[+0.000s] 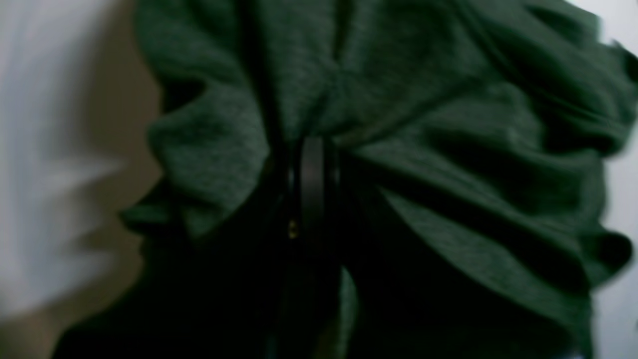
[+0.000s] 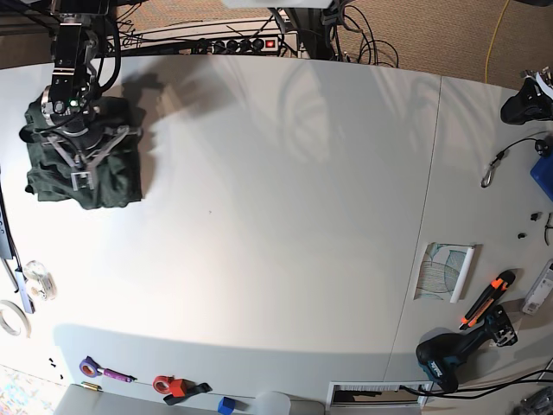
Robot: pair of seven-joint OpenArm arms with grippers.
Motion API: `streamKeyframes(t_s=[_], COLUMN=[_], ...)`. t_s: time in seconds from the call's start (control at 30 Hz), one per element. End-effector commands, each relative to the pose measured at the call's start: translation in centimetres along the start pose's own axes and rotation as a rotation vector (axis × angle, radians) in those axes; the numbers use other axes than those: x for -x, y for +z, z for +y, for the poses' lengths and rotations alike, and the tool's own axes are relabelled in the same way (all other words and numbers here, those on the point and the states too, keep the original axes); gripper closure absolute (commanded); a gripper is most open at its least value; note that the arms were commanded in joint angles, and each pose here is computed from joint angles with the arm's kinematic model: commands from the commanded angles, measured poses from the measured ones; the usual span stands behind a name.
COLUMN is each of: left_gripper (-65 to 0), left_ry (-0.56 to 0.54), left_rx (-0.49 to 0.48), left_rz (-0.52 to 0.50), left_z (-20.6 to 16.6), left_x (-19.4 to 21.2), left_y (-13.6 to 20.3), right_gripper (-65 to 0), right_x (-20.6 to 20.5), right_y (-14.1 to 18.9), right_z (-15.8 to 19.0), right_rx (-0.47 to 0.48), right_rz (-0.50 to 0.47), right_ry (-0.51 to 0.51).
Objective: Layout the t-shirt on the table in an organized manner, then fold the t-shirt properly
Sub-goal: 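Release the folded shirt and lift the right gripper away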
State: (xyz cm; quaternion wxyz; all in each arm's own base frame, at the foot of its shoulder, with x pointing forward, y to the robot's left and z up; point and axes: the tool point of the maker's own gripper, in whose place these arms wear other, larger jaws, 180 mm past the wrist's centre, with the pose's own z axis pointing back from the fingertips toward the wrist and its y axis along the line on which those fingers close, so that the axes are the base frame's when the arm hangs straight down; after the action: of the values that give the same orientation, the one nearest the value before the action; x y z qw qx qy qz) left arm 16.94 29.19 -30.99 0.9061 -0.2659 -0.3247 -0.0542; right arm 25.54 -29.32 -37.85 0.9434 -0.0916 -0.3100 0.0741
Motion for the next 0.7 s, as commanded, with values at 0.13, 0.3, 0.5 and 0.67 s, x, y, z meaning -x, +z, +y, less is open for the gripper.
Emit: streamKeyframes(t_s=[0.13,0.3,0.5,0.67], left_gripper=[0.0,0.0,0.0,0.0], left_ry=[-0.031,-0.031,-0.031,-0.031], left_rx=[0.001,0.002,0.002,0.002], left_rz=[-0.027,-0.027,-0.027,-0.027], left_z=[-0.1,-0.1,-0.1,-0.1], left_x=[-1.3,-1.3,-1.3,-1.3], left_y=[0.6,0.6,0.6,0.6], right_gripper=[0.0,0.0,0.0,0.0], right_x=[-3.0,-6.1,-5.7,-3.9], right_y=[2.9,5.4,5.7,8.1], right_z=[2.5,3.1,3.3,11.9], right_rx=[-0.094,-0.077,-0.085,-0.533], right_rz=[-0.118,-0.215,-0.187,-0.208], right_ry=[0.029,0.088,0.073,0.083])
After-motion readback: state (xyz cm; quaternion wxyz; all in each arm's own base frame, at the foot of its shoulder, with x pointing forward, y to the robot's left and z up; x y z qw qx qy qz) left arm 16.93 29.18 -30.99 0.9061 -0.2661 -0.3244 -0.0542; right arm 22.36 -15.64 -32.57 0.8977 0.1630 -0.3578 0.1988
